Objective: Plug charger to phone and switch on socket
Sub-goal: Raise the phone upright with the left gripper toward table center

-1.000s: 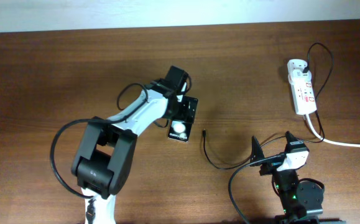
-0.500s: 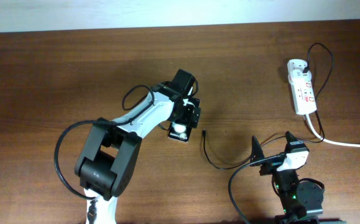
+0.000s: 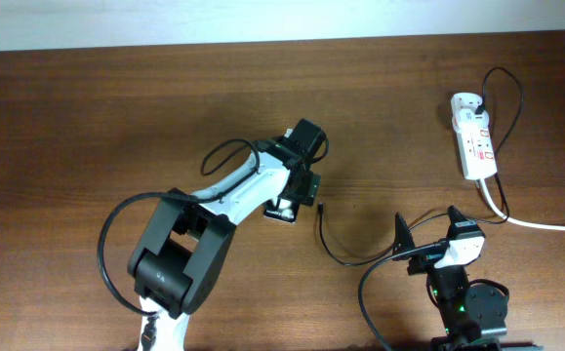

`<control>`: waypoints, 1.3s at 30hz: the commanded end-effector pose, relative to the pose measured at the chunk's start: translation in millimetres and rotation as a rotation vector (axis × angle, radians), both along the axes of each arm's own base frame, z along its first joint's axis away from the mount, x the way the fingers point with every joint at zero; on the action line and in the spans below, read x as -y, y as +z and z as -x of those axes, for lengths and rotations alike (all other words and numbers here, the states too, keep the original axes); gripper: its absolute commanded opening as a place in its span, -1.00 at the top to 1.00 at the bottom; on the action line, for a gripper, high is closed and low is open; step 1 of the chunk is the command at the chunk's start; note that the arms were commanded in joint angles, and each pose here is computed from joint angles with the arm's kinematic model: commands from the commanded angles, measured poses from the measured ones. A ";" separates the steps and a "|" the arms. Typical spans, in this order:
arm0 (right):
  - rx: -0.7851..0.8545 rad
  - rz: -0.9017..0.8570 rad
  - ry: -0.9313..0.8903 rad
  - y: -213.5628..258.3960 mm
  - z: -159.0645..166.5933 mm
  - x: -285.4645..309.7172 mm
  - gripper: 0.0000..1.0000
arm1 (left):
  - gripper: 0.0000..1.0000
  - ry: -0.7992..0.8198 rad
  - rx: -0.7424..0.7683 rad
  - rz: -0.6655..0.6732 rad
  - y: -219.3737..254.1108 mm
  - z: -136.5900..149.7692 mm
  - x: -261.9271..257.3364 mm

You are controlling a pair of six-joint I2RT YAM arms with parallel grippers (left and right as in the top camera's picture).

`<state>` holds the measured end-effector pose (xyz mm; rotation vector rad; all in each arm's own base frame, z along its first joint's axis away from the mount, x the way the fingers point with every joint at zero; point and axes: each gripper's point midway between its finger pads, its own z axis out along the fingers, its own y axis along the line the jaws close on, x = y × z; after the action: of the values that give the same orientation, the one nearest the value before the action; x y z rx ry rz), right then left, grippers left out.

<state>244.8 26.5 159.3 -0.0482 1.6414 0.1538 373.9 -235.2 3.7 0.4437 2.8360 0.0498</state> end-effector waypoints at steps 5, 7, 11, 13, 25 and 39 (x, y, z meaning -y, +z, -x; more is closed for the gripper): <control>-0.003 0.007 -0.003 -2.3 0.1 0.4 -0.97 | -0.99 0.177 -0.041 -0.120 -20.6 -3.2 -55.7; -0.003 0.007 -0.003 -2.3 0.1 0.5 -0.97 | -0.98 0.203 -0.094 -0.037 -23.8 0.3 -49.5; -0.003 0.007 -0.003 -2.3 0.1 0.4 -0.97 | -0.99 0.184 -0.098 0.042 -23.6 -2.2 -32.1; -0.003 0.007 -0.003 -2.3 0.1 0.5 -0.97 | -0.86 0.203 -0.098 0.045 -23.7 -1.8 -32.0; -0.003 0.007 -0.003 -2.3 0.1 0.4 -0.97 | -0.57 -0.005 -0.074 0.003 -22.7 -5.4 -27.3; -0.003 0.007 -0.003 -2.3 0.1 0.4 -0.97 | -0.75 0.210 -0.062 -0.015 -22.5 -4.3 -39.6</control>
<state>244.8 26.5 159.3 -0.0472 1.6414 0.1547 384.2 -213.4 0.8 0.1311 2.9012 -0.0159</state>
